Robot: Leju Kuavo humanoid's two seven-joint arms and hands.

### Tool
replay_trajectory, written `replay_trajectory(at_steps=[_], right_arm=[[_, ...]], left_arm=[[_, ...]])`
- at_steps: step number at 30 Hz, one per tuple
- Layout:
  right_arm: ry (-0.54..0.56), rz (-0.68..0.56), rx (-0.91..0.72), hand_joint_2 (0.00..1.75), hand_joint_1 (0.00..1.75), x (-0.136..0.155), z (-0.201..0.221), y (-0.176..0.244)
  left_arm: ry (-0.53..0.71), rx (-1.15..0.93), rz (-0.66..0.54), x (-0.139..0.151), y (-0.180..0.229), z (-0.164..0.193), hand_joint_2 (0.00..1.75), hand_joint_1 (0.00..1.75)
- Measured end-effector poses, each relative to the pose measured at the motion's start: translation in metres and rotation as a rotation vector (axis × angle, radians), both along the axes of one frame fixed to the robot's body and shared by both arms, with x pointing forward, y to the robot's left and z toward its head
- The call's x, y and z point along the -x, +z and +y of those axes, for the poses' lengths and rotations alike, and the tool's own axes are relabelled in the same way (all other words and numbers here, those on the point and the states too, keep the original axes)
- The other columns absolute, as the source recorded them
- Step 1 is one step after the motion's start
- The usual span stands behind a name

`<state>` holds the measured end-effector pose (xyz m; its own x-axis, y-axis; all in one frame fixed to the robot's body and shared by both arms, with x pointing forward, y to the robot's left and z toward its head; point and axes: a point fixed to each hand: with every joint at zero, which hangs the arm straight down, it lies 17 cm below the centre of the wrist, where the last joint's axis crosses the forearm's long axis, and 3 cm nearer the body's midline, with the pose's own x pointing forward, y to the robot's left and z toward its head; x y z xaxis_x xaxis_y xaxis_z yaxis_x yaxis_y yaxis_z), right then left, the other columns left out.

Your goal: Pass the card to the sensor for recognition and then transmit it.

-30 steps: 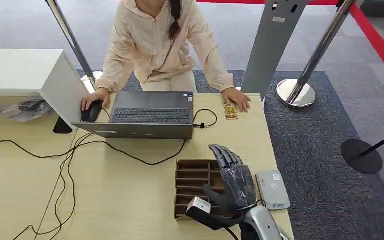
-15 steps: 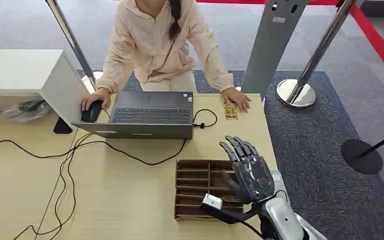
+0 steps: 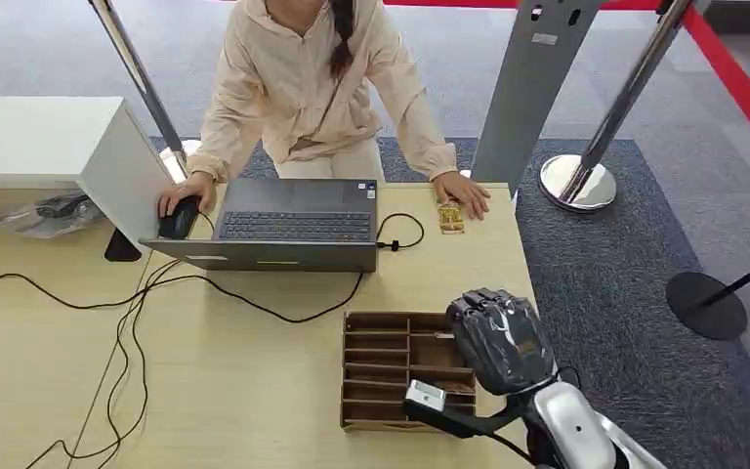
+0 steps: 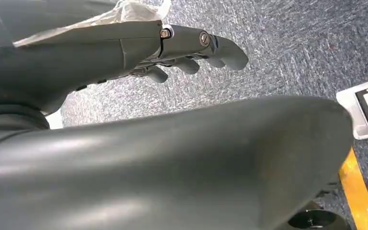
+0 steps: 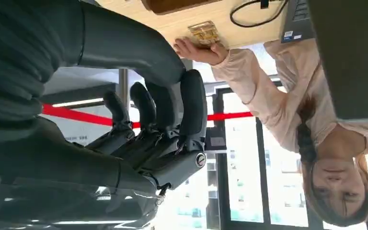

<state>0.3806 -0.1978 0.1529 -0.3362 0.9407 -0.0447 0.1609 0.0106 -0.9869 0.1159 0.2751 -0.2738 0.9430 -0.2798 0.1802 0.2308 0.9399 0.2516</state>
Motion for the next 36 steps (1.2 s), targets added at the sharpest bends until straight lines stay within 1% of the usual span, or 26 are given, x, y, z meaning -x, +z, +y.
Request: replay_trajectory(at_steps=[1, 2, 3, 4, 5, 6, 8, 19, 27, 36], right_arm=[[0.001, 0.001, -0.002, 1.75, 1.27, 0.001, 0.0, 0.0], [0.002, 0.002, -0.002, 1.75, 0.61, 0.001, 0.001, 0.0], [0.003, 0.004, -0.003, 1.75, 0.3, 0.001, 0.001, -0.001], [0.004, 0.005, -0.004, 1.75, 0.3, 0.002, 0.001, -0.001], [0.005, 0.005, -0.004, 1.75, 0.1, 0.002, 0.001, -0.001], [0.006, 0.006, -0.005, 1.75, 0.03, 0.003, 0.002, -0.001], [0.009, 0.01, -0.004, 1.75, 0.02, 0.003, 0.003, -0.002], [0.035, 0.039, -0.009, 1.75, 0.03, 0.009, 0.012, -0.01], [0.04, 0.056, -0.016, 1.75, 0.14, 0.012, 0.015, -0.017], [0.044, 0.077, -0.022, 1.75, 0.17, 0.015, 0.019, -0.026]], left_arm=[[0.0, 0.0, 0.0, 0.0, 0.0, 0.0, 0.0, 0.0], [0.0, 0.0, 0.0, 0.0, 0.0, 0.0, 0.0, 0.0], [0.0, 0.0, 0.0, 0.0, 0.0, 0.0, 0.0, 0.0], [0.0, 0.0, 0.0, 0.0, 0.0, 0.0, 0.0, 0.0], [0.0, 0.0, 0.0, 0.0, 0.0, 0.0, 0.0, 0.0], [0.0, 0.0, 0.0, 0.0, 0.0, 0.0, 0.0, 0.0], [0.0, 0.0, 0.001, 0.0, 0.0, 0.0, 0.0, 0.0], [-0.003, -0.003, -0.002, -0.001, 0.0, 0.0, 0.0, 0.0], [-0.004, -0.008, -0.011, -0.002, 0.001, 0.001, 0.0, 0.0], [-0.006, -0.014, -0.017, -0.003, 0.001, 0.002, 0.0, 0.0]])
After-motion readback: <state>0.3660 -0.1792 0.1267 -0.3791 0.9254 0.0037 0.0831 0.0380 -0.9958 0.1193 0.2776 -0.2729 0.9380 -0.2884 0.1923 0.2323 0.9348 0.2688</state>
